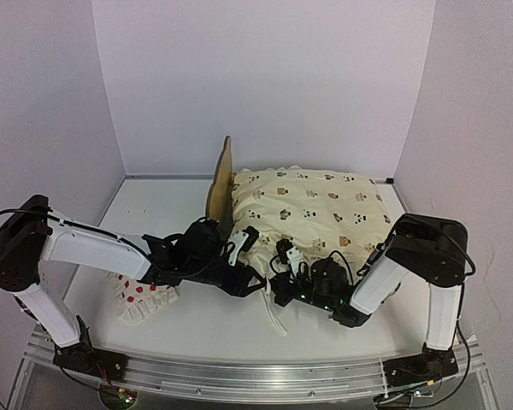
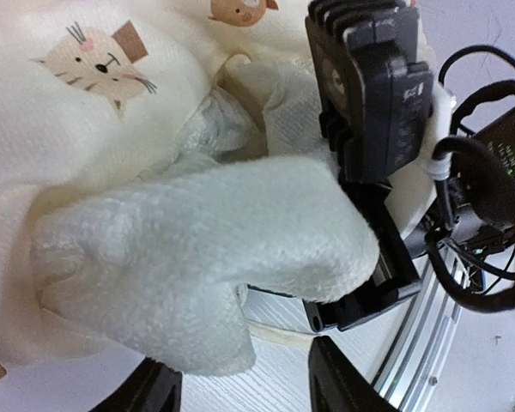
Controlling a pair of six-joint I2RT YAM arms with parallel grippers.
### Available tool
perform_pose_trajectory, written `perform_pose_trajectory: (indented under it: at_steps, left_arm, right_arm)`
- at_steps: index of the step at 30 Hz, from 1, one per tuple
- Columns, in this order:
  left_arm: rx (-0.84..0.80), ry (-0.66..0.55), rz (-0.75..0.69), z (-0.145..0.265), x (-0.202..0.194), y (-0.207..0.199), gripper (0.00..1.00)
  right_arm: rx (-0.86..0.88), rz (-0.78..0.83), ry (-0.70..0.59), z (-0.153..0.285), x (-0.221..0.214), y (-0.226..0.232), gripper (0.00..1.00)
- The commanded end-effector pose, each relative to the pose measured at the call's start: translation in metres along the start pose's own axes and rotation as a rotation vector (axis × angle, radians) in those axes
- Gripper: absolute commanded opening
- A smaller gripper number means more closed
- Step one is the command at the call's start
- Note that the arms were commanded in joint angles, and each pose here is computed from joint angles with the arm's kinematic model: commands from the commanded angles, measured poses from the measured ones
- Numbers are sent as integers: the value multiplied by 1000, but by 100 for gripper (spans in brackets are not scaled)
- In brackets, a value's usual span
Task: Set up the pet bed
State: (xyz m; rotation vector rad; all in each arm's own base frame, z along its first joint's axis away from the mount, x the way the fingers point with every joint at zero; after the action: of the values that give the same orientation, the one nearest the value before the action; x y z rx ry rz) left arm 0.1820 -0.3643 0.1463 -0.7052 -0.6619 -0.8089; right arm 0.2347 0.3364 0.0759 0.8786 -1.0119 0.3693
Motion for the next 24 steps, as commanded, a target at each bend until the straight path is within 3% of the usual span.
perform_pose_trajectory:
  at_steps: [1,15,24]
  left_arm:
    - [48,-20,-10,16,7,2,55]
    - [81,151,-43,-13,-27,-12,55]
    - [46,161,-13,-39,-33,-20,47]
  right_arm:
    - [-70,-72,-54,4,8,-13,0]
    - [-165,-283,-81,16,11,-19,0]
    - [-176,-320,-88,18,17,-2,0]
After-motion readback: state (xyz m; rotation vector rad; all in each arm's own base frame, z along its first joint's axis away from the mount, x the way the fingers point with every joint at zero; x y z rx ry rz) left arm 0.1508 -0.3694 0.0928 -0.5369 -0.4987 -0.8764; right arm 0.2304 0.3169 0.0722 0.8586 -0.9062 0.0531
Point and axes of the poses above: each gripper's point midway between its finger pads, its own z axis back along the fingers, its own y axis along the line the jaws close on, x = y × z, the point moved 6 cm from there along z, back along the fingers, and after that the axes turned 12 degrees about -z, right-handed, at the moved point
